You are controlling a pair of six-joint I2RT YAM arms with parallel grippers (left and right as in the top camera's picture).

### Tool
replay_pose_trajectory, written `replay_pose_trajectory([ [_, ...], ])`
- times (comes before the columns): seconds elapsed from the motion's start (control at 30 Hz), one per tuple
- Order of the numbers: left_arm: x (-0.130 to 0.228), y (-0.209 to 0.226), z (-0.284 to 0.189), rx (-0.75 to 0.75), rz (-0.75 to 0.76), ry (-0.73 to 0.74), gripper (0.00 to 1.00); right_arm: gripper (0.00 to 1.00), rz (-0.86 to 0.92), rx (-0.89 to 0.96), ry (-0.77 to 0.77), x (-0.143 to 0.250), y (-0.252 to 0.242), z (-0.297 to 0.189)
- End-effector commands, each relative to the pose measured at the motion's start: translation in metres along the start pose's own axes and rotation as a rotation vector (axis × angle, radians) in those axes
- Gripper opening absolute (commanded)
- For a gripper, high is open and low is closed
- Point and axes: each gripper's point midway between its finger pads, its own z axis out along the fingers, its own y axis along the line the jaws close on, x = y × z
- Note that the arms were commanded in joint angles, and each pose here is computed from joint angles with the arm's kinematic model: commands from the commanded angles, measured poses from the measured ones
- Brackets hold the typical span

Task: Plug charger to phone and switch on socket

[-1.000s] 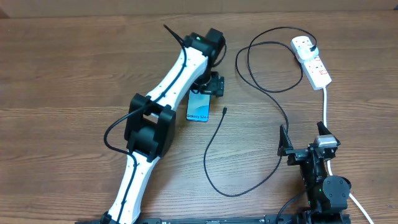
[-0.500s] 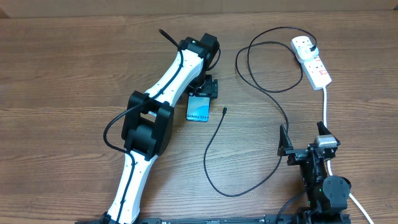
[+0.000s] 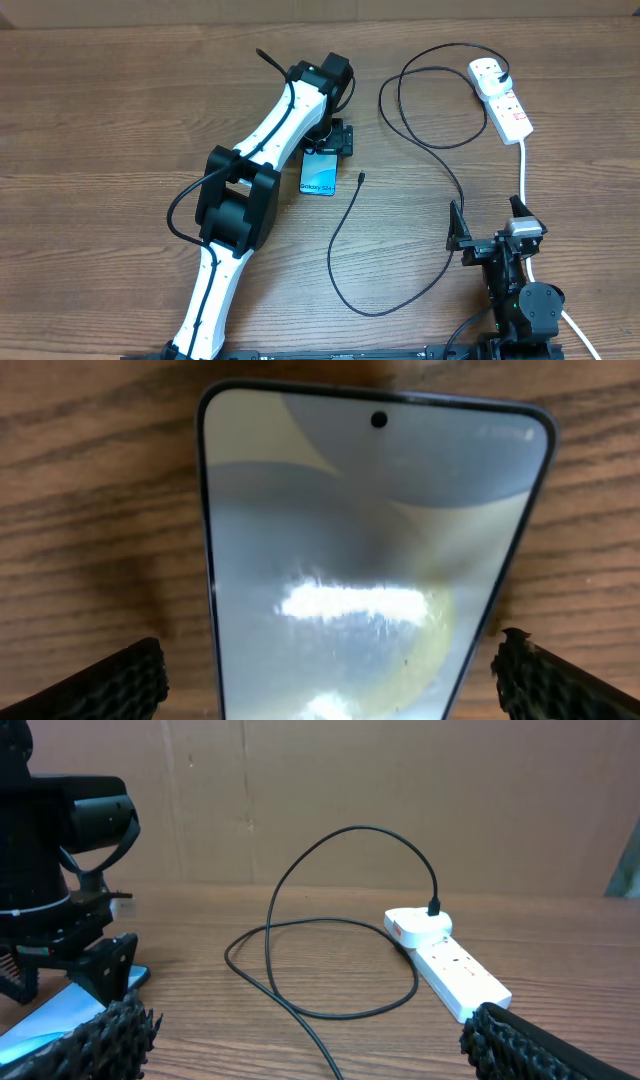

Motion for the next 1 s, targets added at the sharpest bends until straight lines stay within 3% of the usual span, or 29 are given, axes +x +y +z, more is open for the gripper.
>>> replay_pose_trajectory([
  [0.0,0.007,0.003,0.018,-0.014,-0.008,0.035,1.00,1.00,-0.002,-0.002,-0.005,0.002,0.001,0.000],
  [0.97,0.047,0.015,0.045,-0.062,0.004,0.171,1.00,1.00,-0.002,-0.002,-0.005,0.002,0.001,0.000],
])
